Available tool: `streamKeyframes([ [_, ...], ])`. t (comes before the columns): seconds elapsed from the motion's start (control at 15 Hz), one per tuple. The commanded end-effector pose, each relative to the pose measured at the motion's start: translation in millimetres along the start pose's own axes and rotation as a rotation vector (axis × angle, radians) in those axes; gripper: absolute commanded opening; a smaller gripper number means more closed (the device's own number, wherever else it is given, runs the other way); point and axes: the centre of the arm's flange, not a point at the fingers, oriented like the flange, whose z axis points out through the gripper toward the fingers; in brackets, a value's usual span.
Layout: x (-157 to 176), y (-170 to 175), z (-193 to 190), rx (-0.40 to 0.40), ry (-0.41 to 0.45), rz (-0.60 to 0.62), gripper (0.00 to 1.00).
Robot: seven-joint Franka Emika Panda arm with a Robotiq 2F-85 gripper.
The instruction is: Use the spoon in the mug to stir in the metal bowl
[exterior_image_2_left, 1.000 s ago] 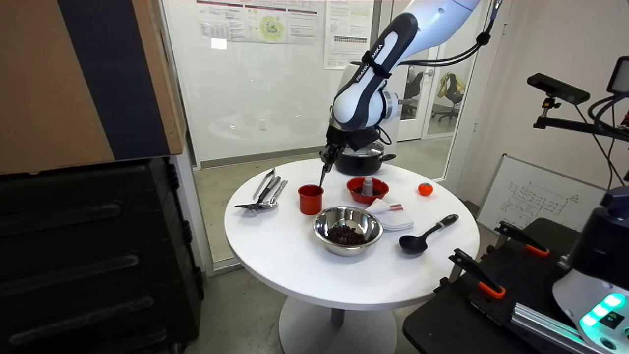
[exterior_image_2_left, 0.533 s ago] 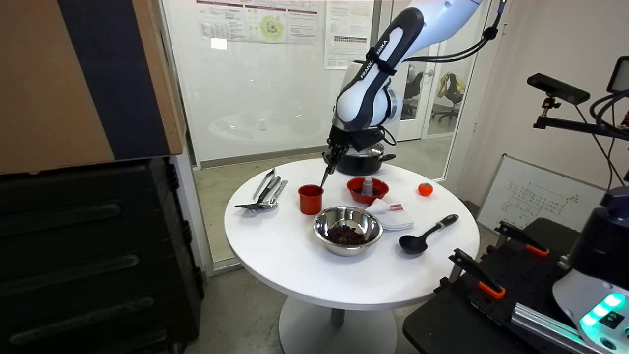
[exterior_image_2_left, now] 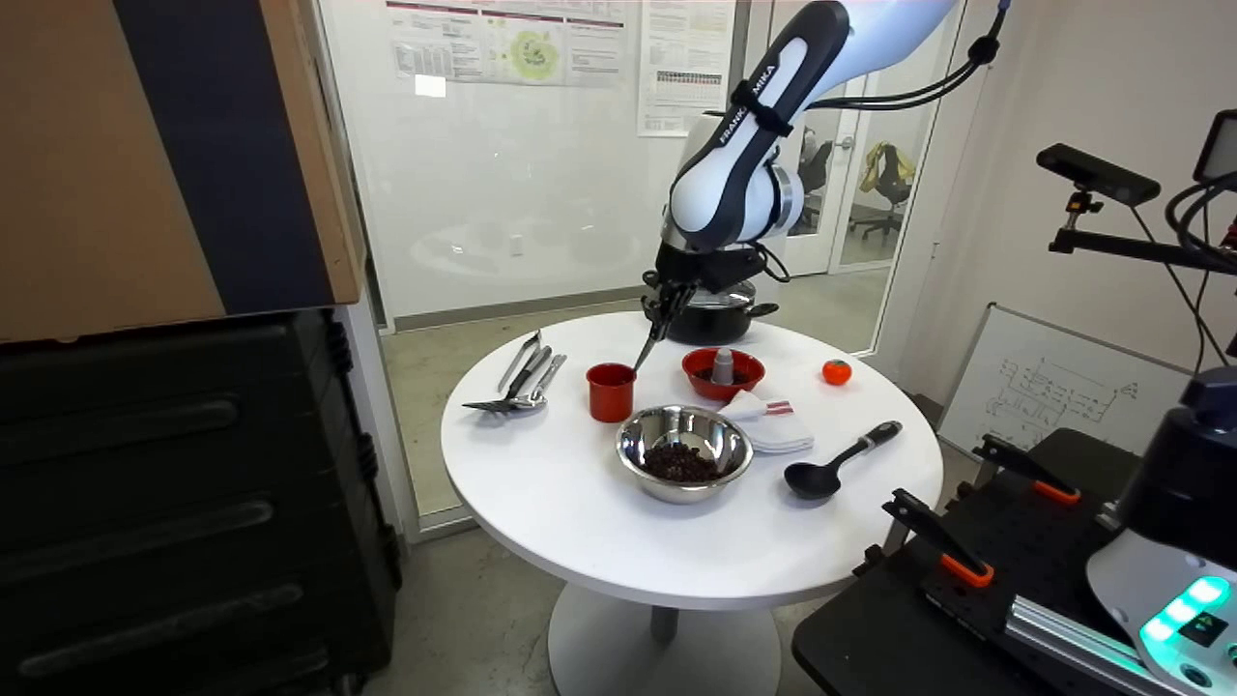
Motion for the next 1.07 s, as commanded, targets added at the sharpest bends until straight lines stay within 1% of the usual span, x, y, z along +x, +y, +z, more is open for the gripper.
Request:
streamKeyframes([
  [0.0, -8, 1, -9, 0.007, -0.024, 0.030, 0.44],
  [0.27, -9, 2, -12, 0.017, -0.024, 0.034, 0.73],
  [0.33, -10, 0, -17, 0.024, -0.008, 0.025, 0.80],
  [0.47, -11, -10, -36, 0.051, 0.050, -0.007, 0.95],
  [0.53, -11, -17, -48, 0.065, 0.078, -0.024, 0.99],
  [0.67, -12, -32, -70, 0.093, 0.118, -0.066, 1.00],
  [0.73, 4, -28, -38, 0.063, 0.083, -0.032, 0.99],
  [0.87, 3, -38, -54, 0.077, 0.103, -0.055, 1.00],
  [1.0, 0, -39, -60, 0.075, 0.104, -0.060, 1.00],
])
